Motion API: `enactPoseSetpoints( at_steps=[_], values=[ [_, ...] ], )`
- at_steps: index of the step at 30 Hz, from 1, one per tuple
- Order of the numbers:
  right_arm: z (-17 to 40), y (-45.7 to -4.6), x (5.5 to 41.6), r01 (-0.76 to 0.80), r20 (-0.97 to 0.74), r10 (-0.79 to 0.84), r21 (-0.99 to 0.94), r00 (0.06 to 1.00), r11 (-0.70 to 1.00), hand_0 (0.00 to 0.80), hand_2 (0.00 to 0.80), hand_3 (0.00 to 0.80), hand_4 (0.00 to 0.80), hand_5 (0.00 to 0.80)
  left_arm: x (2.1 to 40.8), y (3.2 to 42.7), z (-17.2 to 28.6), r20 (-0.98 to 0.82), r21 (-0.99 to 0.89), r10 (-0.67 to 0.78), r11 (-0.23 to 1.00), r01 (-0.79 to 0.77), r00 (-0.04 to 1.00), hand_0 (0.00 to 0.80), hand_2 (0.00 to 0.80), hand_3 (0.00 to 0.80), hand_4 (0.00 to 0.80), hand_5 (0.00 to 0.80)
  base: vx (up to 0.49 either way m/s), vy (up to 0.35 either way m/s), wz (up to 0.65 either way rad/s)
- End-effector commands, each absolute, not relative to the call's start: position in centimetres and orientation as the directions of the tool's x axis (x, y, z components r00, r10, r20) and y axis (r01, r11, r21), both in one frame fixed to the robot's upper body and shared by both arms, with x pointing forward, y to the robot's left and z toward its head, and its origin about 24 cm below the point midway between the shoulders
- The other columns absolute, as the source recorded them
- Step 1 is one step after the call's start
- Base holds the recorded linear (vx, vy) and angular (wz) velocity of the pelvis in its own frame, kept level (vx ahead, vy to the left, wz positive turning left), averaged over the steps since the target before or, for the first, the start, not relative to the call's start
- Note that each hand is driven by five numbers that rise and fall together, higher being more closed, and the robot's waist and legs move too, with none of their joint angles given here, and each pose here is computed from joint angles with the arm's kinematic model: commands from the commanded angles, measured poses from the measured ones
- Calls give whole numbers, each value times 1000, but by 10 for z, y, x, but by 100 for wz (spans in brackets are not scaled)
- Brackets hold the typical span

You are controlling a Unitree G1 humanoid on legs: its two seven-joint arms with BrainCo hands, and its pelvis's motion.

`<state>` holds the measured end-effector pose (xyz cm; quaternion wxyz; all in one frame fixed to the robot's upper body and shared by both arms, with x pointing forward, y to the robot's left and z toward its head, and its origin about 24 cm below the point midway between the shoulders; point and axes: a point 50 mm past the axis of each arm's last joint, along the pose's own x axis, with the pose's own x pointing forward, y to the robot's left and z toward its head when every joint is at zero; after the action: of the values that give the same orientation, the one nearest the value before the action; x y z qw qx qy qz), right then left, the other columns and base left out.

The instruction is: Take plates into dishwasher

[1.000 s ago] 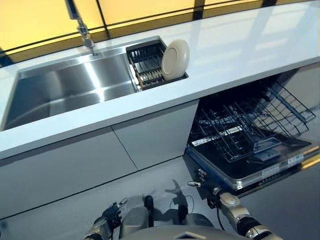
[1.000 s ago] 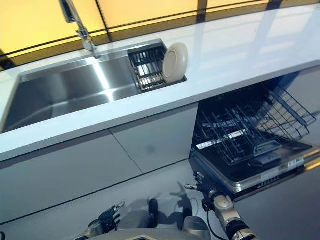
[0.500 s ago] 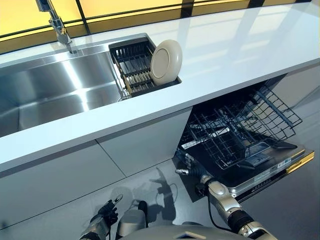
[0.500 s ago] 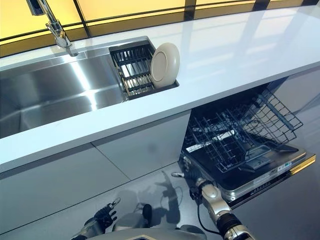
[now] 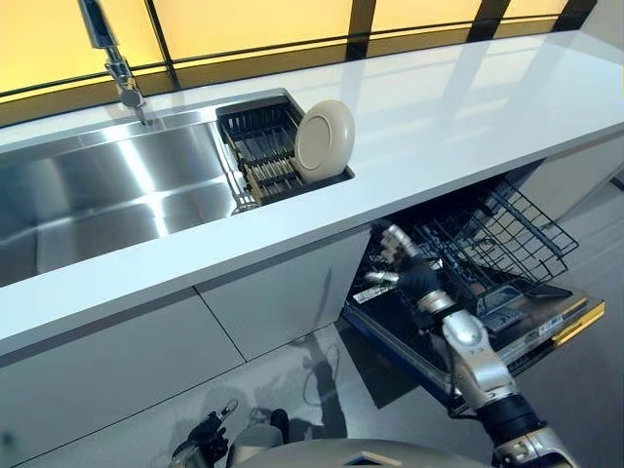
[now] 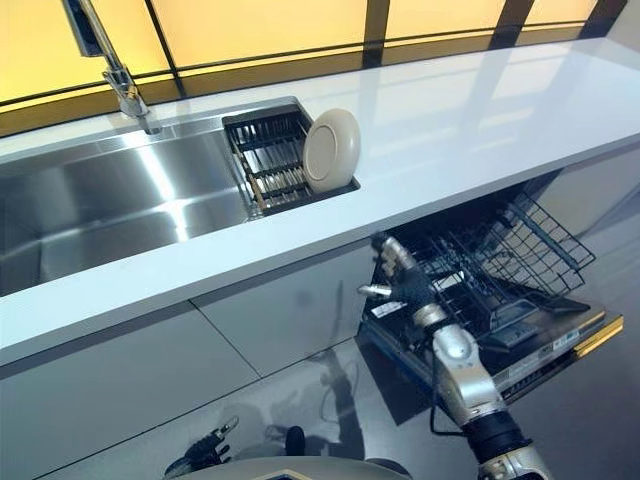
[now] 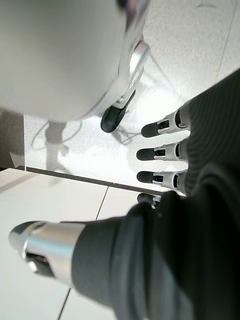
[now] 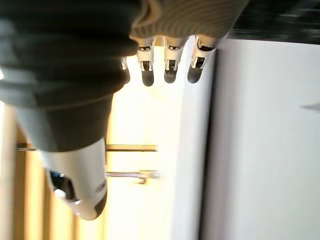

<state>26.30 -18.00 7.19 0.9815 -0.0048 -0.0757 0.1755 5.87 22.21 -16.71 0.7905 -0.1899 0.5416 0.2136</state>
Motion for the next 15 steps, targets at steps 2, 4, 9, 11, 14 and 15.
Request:
enactPoseSetpoints(
  at_steps=[2,4,9,11,14,15],
  values=[
    [146,-190,284,-311,425,312,-74,850,948,0,0,0,0,0,64,213,-168,-939,-82,63,913,-399,337,0,0,0,0,0,71,184,19],
    [167,-190,292,-280,471,281,-74,836,957,0,0,0,0,0,64,214,-168,-940,-80,48,931,-357,336,0,0,0,0,0,121,159,16],
    [225,-194,320,-218,552,195,-25,811,976,0,0,0,0,0,87,215,-163,-933,-98,-7,967,-237,359,0,0,0,0,0,158,-24,37],
    [236,-200,327,-202,551,182,-24,814,979,0,0,0,0,0,93,215,-162,-932,-101,-17,972,-214,362,0,0,0,0,0,182,-148,48],
    [250,-213,341,-149,533,132,-11,836,989,0,0,0,0,0,101,215,-161,-932,-100,-28,978,-181,362,0,0,0,0,0,154,-120,51],
    [250,-213,341,-149,534,132,-12,835,989,0,0,0,0,0,102,215,-161,-932,-100,-29,978,-181,363,0,0,0,0,0,104,-81,66]
  ],
)
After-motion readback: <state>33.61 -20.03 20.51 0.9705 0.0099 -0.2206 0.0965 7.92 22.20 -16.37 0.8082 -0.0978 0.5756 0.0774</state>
